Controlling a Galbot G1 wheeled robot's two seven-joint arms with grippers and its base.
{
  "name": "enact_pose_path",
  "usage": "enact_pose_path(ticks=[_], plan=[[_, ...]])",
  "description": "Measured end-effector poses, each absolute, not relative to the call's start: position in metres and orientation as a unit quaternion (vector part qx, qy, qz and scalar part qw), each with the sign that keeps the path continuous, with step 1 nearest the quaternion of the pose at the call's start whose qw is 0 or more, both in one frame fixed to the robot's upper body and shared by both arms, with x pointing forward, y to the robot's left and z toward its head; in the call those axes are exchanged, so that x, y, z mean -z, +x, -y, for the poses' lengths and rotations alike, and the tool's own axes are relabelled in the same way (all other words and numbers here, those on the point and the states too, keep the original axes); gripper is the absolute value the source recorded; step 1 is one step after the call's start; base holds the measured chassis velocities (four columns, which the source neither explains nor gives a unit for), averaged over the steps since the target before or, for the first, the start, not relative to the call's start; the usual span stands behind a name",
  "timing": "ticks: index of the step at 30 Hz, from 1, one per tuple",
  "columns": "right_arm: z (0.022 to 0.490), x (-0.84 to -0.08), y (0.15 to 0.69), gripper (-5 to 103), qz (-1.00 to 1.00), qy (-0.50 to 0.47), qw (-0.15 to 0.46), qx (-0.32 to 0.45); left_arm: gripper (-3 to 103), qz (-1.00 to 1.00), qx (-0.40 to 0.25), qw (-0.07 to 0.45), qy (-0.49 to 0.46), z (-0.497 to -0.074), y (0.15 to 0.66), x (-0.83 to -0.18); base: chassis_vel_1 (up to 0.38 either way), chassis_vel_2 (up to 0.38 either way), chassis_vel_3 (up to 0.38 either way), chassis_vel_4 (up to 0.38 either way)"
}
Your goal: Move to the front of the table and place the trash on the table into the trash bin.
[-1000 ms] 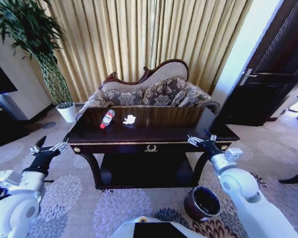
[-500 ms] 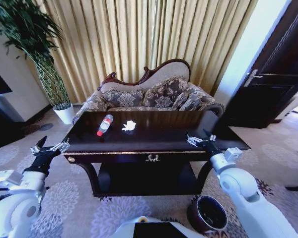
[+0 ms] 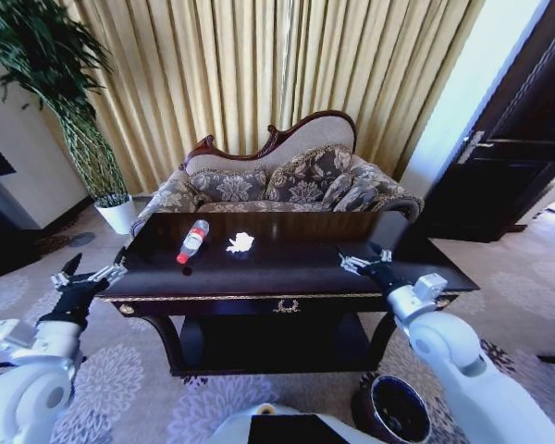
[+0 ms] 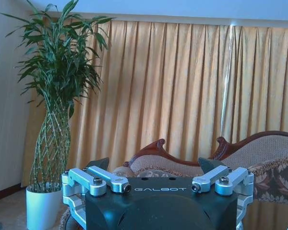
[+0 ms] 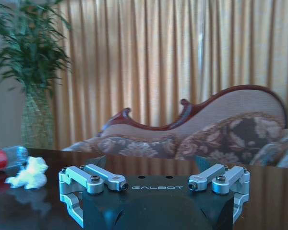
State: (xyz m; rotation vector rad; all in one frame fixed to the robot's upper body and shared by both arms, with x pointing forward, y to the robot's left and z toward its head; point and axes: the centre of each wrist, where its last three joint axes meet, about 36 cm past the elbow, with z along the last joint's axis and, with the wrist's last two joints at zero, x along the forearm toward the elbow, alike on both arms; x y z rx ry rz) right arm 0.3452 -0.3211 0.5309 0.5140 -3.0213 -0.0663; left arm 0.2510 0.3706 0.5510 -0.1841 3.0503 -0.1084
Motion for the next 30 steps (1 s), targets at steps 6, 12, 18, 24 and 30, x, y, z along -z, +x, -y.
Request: enact_pose_path(ticks=[6, 12, 18, 24, 30], plan=[[0.323, -0.536, 0.354, 100, 0.980, 0.190, 0.047, 0.023, 100, -0.997, 0.033, 0.044, -0.062, -0.371, 0.249, -0.554, 0.000, 0.000, 0.000, 0.000], [0.320, -0.544, 0.359, 100, 0.973, 0.222, 0.061, 0.011, 100, -0.996, 0.035, 0.042, -0.067, -0.370, 0.246, -0.553, 0.000, 0.000, 0.000, 0.000], [0.316, -0.552, 0.382, 100, 0.962, 0.258, 0.090, -0.006, 100, -0.996, 0.038, 0.042, -0.068, -0.368, 0.245, -0.552, 0.000, 0.000, 0.000, 0.000], [0.298, -0.563, 0.419, 100, 0.949, 0.297, 0.103, -0.019, 100, -0.996, 0.039, 0.041, -0.072, -0.366, 0.244, -0.550, 0.000, 0.000, 0.000, 0.000], [0.271, -0.565, 0.445, 100, 0.931, 0.341, 0.132, -0.010, 100, -0.995, 0.038, 0.042, -0.078, -0.365, 0.243, -0.552, 0.000, 0.000, 0.000, 0.000]])
